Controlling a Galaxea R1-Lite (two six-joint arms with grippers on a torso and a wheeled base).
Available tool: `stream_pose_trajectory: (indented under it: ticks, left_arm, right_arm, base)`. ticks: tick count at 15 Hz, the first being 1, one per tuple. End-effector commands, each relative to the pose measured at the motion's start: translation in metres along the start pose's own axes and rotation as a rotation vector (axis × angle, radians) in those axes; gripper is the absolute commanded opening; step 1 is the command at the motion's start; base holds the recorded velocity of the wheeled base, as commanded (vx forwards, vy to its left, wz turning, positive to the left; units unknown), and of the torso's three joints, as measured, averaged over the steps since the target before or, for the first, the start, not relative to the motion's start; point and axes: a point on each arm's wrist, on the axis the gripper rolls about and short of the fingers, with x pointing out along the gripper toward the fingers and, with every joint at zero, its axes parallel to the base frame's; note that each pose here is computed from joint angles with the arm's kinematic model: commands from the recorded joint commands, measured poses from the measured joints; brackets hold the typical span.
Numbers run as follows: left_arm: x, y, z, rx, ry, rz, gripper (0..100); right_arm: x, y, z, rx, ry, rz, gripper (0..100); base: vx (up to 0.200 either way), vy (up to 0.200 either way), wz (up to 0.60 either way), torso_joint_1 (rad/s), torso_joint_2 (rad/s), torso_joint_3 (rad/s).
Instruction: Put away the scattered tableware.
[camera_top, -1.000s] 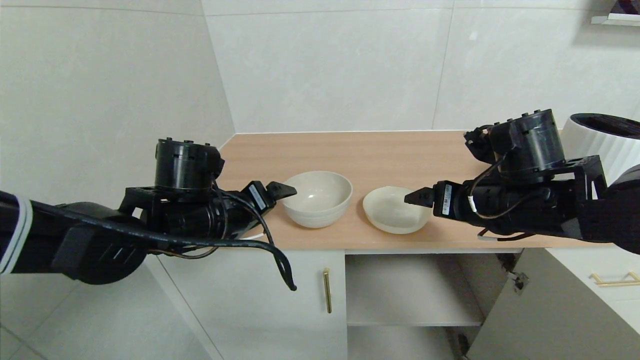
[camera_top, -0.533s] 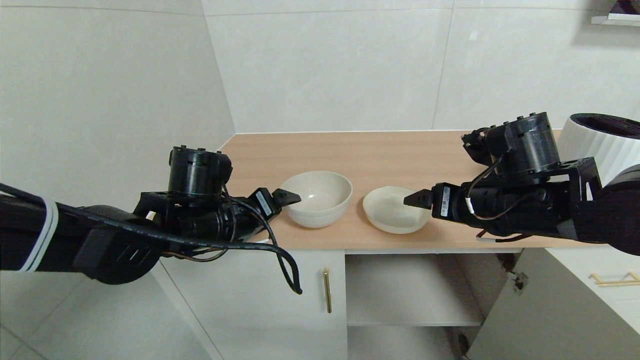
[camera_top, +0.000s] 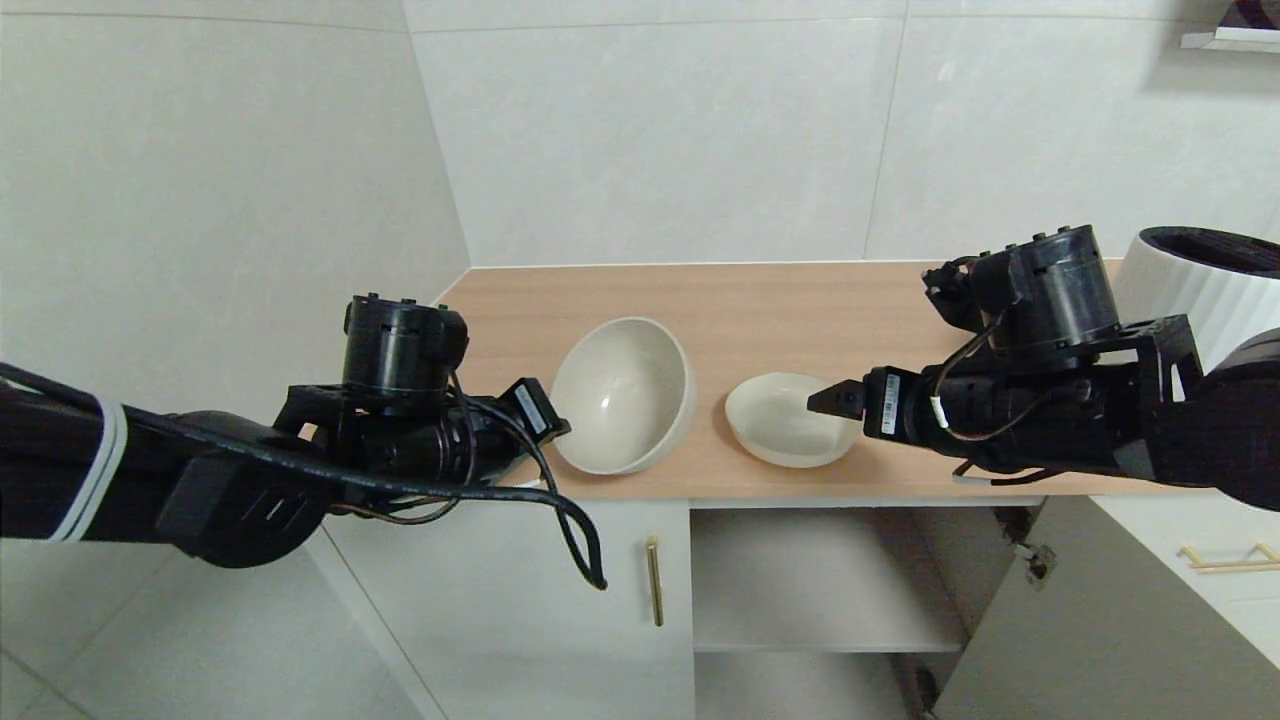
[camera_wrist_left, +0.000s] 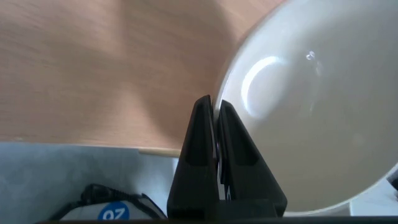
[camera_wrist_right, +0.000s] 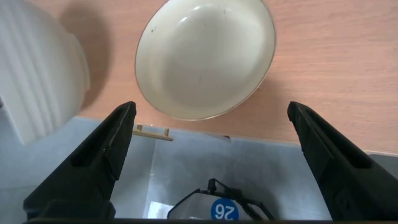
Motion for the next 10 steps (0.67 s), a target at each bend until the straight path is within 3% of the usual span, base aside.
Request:
stream_pose_trajectory:
  ticks: [1, 6, 10]
  left_arm:
    - [-0.003, -0.002, 0.001, 0.0, -0.006, -0.007, 0]
    - [-0.005, -0.002, 0.002, 0.0, -0.008, -0.01, 0]
    - [-0.006, -0.002, 0.002, 0.0, -0.009, -0.011, 0]
  right_arm:
    - [0.004, 0.0, -0.002, -0.004, 0.005, -0.01, 100]
    - [0.05, -0.004, -0.014, -0.039, -0.001, -0.236, 100]
    - [0.061, -0.006, -0.016, -0.041, -0.003, -0.269, 100]
  base:
    - [0.0, 0.0, 0.0, 0.0, 0.0, 0.0]
    - [0.0, 0.0, 0.0, 0.0, 0.0, 0.0]
    - [0.0, 0.0, 0.0, 0.0, 0.0, 0.0]
